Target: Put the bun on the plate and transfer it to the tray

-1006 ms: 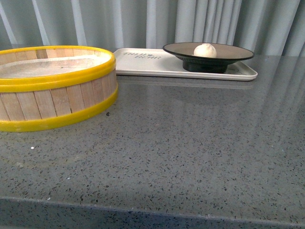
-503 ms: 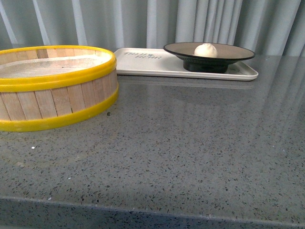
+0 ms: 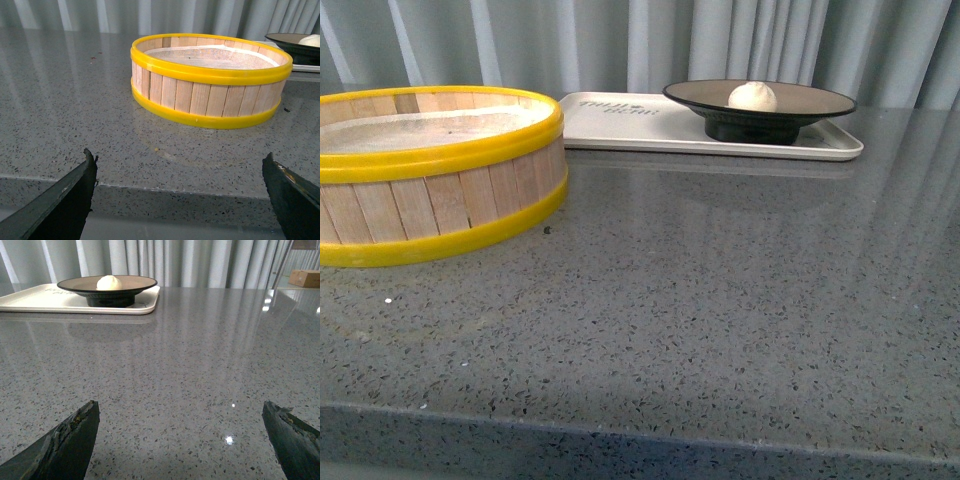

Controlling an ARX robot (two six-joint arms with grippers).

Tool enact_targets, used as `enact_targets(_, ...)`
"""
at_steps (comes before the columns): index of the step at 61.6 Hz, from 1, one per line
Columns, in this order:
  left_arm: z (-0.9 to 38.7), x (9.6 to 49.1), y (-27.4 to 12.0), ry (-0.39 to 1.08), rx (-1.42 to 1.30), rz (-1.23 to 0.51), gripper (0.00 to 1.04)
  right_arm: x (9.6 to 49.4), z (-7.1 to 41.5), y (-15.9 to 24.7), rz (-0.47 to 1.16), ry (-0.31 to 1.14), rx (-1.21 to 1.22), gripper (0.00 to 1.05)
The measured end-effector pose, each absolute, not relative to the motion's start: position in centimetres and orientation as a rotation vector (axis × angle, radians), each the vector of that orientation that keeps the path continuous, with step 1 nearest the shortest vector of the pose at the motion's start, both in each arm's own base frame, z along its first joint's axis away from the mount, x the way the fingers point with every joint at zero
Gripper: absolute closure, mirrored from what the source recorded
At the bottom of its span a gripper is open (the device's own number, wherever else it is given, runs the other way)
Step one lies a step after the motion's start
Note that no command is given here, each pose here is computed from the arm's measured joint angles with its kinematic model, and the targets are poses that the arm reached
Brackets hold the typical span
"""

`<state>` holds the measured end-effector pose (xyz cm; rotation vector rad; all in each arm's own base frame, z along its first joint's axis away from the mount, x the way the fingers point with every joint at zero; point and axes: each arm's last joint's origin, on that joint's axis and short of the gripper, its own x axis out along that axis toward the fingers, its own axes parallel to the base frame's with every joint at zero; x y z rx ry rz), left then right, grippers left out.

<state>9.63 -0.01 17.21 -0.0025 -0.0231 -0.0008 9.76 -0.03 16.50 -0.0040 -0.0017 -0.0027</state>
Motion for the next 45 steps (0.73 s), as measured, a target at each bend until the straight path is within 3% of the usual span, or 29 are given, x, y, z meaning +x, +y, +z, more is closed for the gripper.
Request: enact_targets(45,17.21,9.63,-0.01,-0.023,-0.002,-0.001,0.07,9.76,16.50,-0.03,-0.003,-0.002,-0.004,0.08)
